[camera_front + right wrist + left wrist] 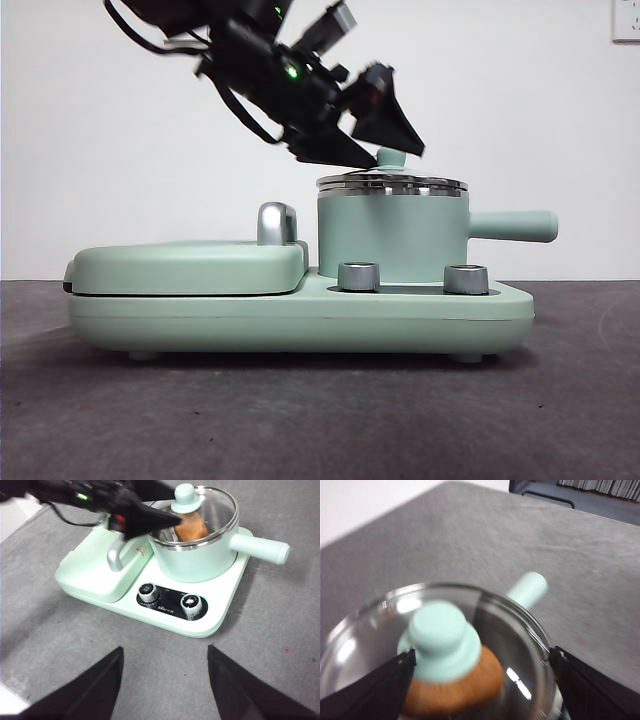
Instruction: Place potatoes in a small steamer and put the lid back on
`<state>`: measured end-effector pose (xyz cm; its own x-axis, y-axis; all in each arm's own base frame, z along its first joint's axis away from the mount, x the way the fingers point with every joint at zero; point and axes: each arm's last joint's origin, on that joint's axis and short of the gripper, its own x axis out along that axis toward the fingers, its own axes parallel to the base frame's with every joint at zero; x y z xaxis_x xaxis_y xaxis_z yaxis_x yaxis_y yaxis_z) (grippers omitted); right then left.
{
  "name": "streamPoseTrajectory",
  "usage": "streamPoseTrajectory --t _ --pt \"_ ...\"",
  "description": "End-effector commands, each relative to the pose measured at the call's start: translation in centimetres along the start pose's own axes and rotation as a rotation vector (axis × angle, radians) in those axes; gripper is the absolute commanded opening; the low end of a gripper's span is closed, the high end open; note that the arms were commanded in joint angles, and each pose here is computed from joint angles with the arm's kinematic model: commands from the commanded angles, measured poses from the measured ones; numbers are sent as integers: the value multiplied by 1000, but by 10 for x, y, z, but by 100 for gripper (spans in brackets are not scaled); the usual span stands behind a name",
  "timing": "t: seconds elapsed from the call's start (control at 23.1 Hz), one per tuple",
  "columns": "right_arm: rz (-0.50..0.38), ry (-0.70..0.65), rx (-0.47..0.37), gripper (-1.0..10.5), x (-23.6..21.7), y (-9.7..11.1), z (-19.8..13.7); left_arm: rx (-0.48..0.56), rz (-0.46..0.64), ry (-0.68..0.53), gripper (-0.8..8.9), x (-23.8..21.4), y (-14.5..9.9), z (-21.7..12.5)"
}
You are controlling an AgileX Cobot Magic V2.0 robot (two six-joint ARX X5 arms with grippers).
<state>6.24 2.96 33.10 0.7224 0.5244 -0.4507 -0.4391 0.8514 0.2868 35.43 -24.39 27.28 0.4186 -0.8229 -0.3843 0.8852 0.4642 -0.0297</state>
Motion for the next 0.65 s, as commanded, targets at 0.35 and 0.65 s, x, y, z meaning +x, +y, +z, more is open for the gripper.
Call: streamPoseTrajectory --t 0.35,0.65 --pt "9 -11 5 257 -2 1 3 -237 27 27 394 -103 11 28" --pt "7 1 8 257 -2 1 2 -303 126 -4 395 -168 -5 2"
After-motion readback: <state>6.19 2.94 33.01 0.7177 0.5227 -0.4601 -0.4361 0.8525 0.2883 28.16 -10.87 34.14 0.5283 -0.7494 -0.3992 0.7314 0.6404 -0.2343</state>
